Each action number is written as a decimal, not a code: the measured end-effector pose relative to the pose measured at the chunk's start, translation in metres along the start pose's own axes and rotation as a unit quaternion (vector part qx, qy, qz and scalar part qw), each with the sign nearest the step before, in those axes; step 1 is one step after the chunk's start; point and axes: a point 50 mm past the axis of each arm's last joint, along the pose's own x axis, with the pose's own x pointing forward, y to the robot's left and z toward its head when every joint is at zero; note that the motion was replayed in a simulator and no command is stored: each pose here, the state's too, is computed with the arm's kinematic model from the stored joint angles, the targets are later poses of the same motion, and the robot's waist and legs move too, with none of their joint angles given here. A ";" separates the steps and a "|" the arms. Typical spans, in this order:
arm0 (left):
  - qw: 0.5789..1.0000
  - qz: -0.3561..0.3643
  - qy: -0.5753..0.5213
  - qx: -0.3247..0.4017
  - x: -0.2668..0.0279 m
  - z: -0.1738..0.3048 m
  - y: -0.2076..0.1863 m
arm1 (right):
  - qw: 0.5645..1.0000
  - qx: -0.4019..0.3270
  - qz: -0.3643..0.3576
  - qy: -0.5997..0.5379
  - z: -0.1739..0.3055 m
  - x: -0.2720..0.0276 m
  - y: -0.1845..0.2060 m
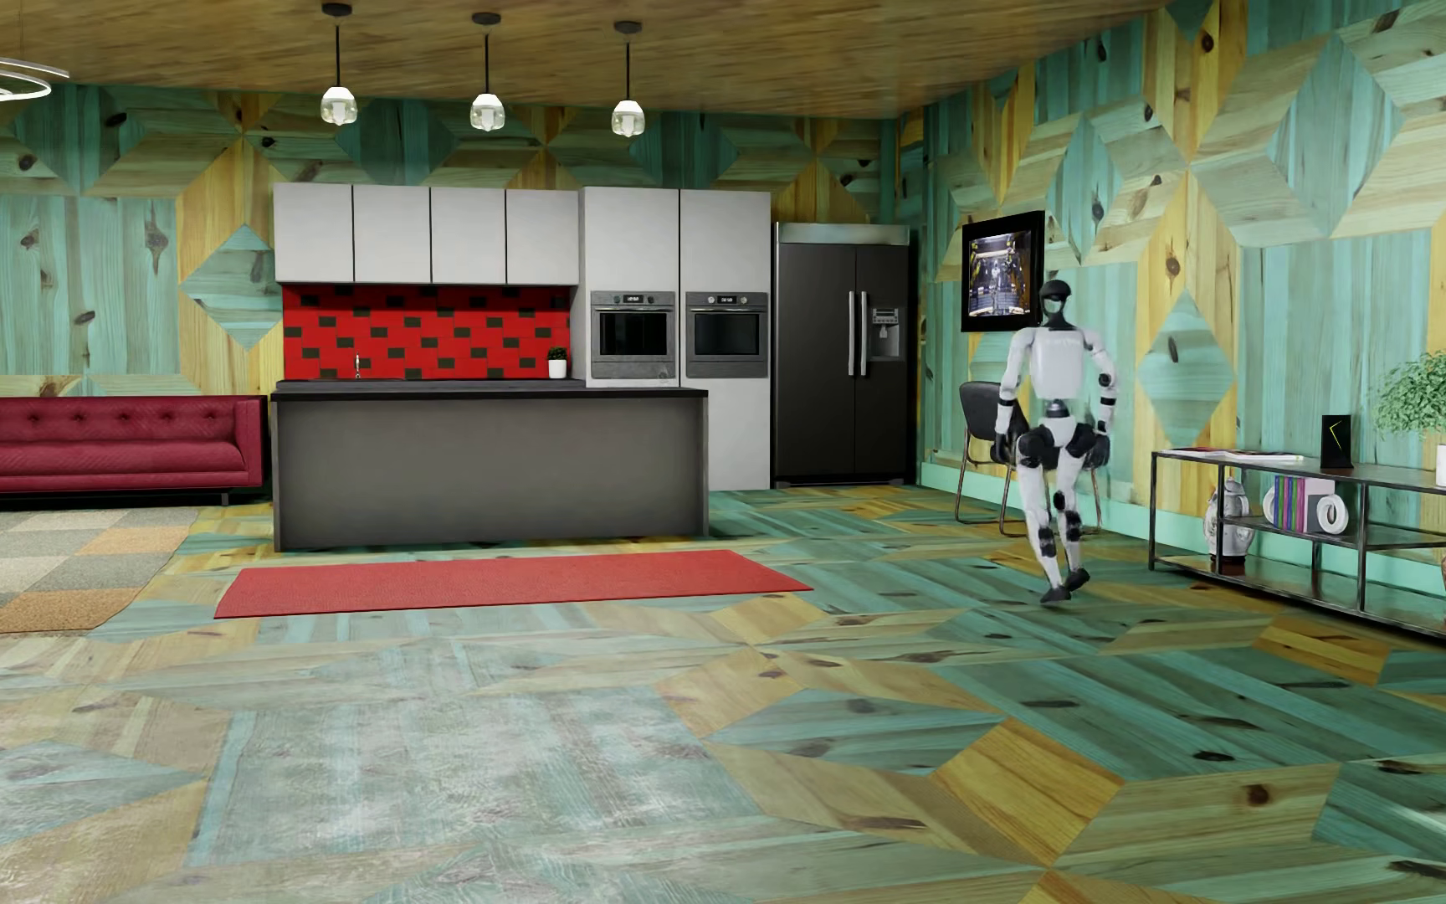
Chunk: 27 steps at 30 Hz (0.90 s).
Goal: Walk towards the counter
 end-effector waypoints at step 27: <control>0.993 -0.015 0.115 -0.032 -0.020 -0.064 -0.021 | 0.997 0.050 -0.047 -0.042 0.030 0.007 -0.027</control>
